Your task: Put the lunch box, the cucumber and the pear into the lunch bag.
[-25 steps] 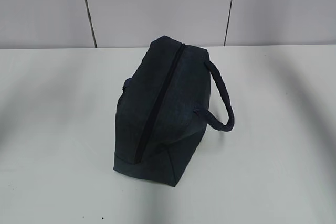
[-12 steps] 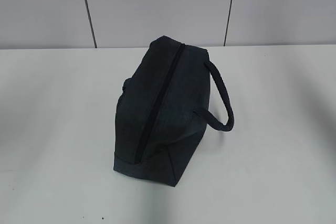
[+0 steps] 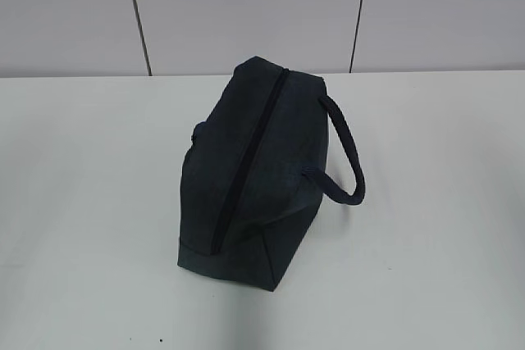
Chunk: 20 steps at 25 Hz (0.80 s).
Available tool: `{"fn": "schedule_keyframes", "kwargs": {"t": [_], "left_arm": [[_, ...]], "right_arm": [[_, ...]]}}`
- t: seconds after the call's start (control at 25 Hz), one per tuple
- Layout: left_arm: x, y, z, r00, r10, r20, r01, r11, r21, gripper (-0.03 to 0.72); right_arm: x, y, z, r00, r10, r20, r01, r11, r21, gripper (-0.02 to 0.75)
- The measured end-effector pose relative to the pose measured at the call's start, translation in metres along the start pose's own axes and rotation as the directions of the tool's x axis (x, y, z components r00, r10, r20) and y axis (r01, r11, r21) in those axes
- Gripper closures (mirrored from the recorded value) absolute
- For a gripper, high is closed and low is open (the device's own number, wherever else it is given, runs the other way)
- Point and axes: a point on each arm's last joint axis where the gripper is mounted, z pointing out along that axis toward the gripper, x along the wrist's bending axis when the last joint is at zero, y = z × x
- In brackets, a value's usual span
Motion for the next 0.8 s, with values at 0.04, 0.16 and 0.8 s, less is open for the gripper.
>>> {"fn": "schedule_keyframes", "kwargs": {"t": [0.04,0.16,0.8], "left_arm": [[0.0,-0.011,-0.004,1.0,-0.004,-0.004,0.004,1.0,-0.01,0.269],[0.0,-0.045,-0.007,1.0,-0.006,-0.016,0.005,1.0,-0.017,0.272],[0.012,-0.14,0.052,0.996,0.011,-0.093,-0.01,1.0,0.003,0.274]], "right_arm": [[0.001,-0.013,-0.003,1.0,-0.003,0.01,0.003,1.0,-0.002,0.367],[0.003,-0.056,-0.02,0.999,-0.015,0.049,0.017,0.999,-0.044,0.37],[0.005,-0.18,0.054,0.998,-0.013,0.056,0.004,0.986,0.166,0.37]]}}
